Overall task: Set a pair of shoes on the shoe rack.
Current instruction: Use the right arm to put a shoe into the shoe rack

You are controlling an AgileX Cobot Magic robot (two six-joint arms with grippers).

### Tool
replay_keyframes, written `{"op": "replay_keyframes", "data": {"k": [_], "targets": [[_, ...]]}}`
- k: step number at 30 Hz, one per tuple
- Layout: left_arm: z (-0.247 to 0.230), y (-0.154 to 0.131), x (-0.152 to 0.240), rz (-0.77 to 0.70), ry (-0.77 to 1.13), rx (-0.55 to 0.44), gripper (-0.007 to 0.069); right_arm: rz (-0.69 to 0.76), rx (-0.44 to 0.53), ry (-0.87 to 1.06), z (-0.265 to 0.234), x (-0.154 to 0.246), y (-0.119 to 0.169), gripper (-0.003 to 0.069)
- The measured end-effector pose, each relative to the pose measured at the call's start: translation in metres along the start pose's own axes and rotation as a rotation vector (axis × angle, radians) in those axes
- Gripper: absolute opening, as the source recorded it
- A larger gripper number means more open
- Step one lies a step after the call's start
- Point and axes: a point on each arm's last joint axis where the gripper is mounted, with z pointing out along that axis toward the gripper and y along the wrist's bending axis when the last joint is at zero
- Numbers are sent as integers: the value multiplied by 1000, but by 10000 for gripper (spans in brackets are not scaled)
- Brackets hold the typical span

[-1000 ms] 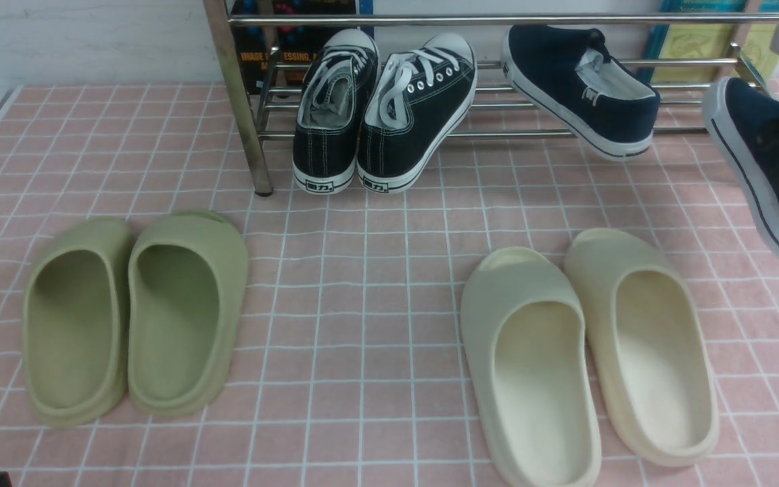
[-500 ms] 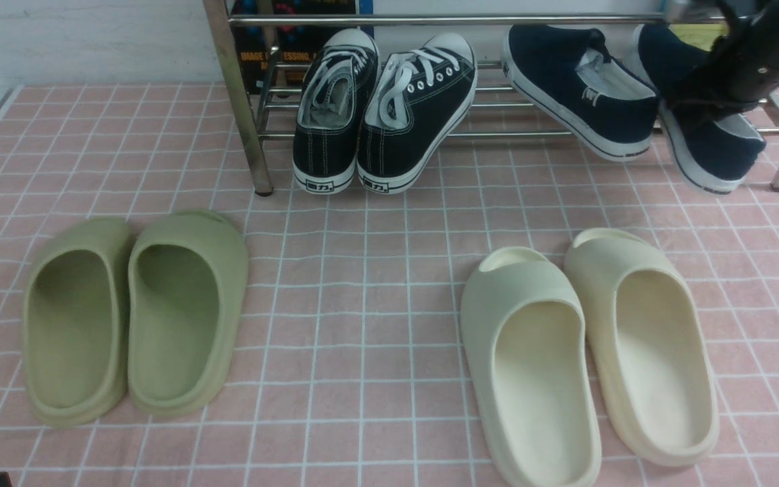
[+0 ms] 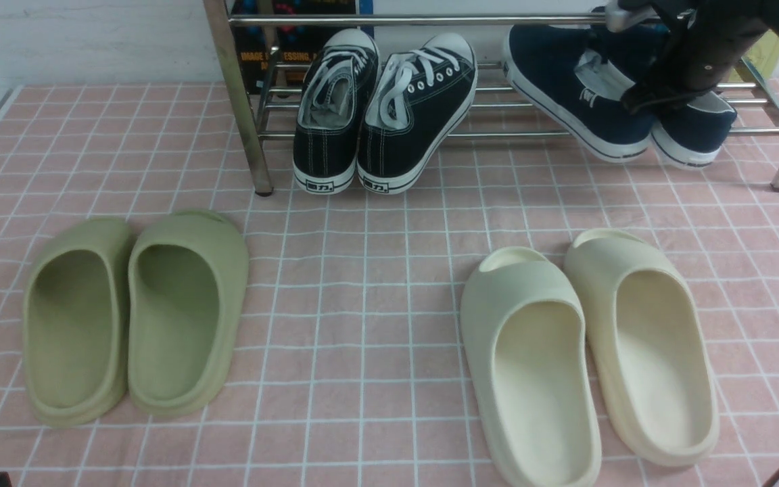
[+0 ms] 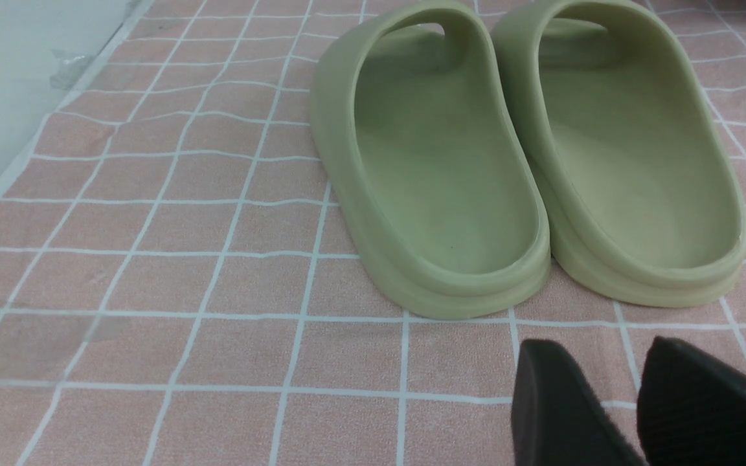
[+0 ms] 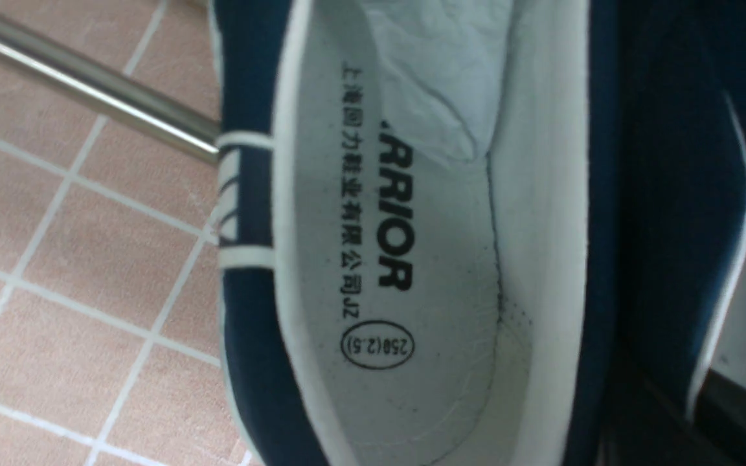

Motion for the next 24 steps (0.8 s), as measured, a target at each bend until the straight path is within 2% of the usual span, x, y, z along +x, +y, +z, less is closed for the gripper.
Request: {"op": "replay_keyframes", "data": {"k": [8,12,16,18,19,20,24], "targets": [[0,0,0,0,0,0,237,-4,2,-33,1,-2,-1,22],[0,0,0,0,0,0,237,-2,5,-57,1,-4,-2,55],[0,0,0,0,0,0,237,14,-3,-74,-1,-5,-4,174],[0,0,0,0,0,0,237,31,-19,-81,-15,-8,-6,297],[0,0,0,0,0,0,237,32,-20,-81,-19,-8,-6,315],[0,0,0,0,0,0,237,44,-32,-76,-34,-10,-6,377],[0,0,0,0,0,0,237,64,-79,-19,-82,-9,-3,419]]}}
